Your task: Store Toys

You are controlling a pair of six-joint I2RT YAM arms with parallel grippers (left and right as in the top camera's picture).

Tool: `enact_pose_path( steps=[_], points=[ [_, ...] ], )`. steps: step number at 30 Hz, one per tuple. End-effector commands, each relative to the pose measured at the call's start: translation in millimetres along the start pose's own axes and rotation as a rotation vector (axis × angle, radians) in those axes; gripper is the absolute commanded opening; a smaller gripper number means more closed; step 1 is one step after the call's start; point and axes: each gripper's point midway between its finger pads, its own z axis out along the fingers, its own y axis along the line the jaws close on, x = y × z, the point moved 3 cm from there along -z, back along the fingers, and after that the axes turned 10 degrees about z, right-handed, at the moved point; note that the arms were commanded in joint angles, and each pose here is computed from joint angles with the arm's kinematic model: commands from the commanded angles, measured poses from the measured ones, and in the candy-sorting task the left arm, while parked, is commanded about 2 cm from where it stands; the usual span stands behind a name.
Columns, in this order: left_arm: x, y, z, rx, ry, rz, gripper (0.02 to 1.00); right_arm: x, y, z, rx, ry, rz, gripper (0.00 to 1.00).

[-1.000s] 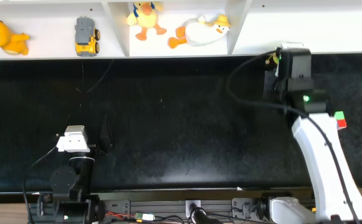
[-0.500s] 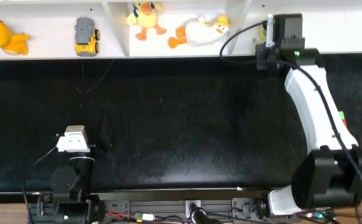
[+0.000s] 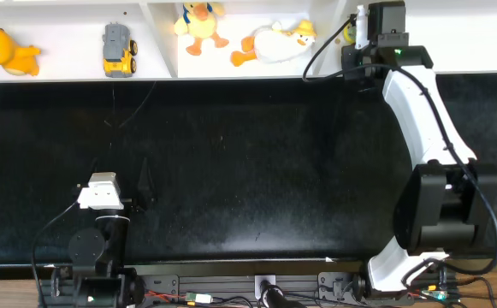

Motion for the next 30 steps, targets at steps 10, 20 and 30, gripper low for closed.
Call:
enact_pose_path(
  steps=[10,20,30],
  points=[
    [-1,-2,-1,0.013,-0.007,-0.011,0.998,-9,6,-6,-0.016,-0.015,0.003,0.663],
    [-1,-2,0,0.013,-0.007,-0.011,0.998,11,5,-41,0.008,0.003,-0.015,0.781],
    [-1,-2,-1,0.013,-0.007,-0.011,0.998,96,-7,-94,0.026,0.021,0.007,0.998]
  ],
)
